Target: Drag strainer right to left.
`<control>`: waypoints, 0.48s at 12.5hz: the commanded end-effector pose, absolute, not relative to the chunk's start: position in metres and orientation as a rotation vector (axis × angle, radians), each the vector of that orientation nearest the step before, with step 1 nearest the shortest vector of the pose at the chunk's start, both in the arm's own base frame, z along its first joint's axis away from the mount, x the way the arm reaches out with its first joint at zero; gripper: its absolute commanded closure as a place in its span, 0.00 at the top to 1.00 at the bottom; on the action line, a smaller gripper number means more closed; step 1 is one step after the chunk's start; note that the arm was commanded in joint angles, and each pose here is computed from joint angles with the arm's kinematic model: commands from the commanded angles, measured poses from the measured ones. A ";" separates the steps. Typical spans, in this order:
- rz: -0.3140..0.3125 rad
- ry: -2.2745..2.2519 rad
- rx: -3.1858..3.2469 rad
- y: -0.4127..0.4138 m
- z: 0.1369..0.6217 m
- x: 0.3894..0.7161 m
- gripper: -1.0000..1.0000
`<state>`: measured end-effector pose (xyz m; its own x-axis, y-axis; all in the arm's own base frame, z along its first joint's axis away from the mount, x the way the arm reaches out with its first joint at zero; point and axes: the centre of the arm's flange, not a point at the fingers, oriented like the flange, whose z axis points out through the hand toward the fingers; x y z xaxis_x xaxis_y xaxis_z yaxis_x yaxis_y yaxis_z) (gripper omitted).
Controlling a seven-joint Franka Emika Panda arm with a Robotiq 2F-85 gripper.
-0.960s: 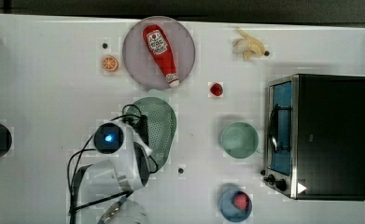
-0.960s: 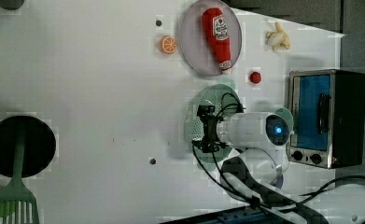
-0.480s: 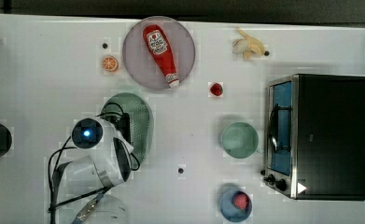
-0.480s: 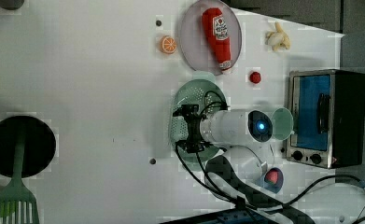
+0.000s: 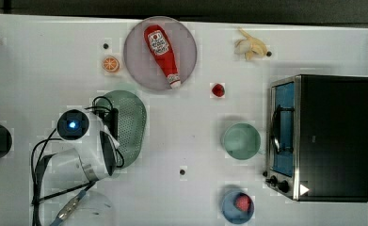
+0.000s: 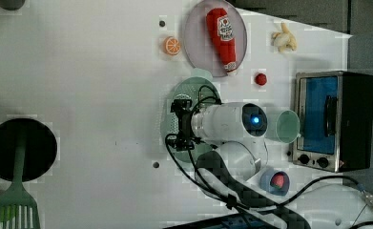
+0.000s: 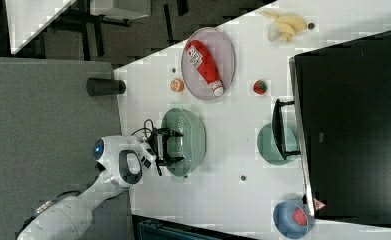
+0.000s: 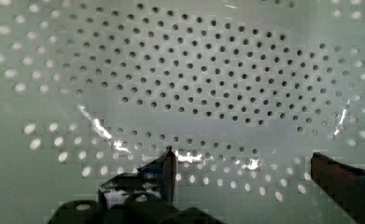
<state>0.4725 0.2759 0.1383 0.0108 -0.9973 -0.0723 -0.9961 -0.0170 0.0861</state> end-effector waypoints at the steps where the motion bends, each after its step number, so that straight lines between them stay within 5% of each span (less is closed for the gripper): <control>1: -0.182 -2.227 2.252 0.343 0.145 0.458 1.00; 6: -0.190 -2.217 2.290 0.375 0.147 0.460 1.00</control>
<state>0.4657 0.3530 0.1378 0.0257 -0.9932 -0.1133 -0.9976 -0.0327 0.0604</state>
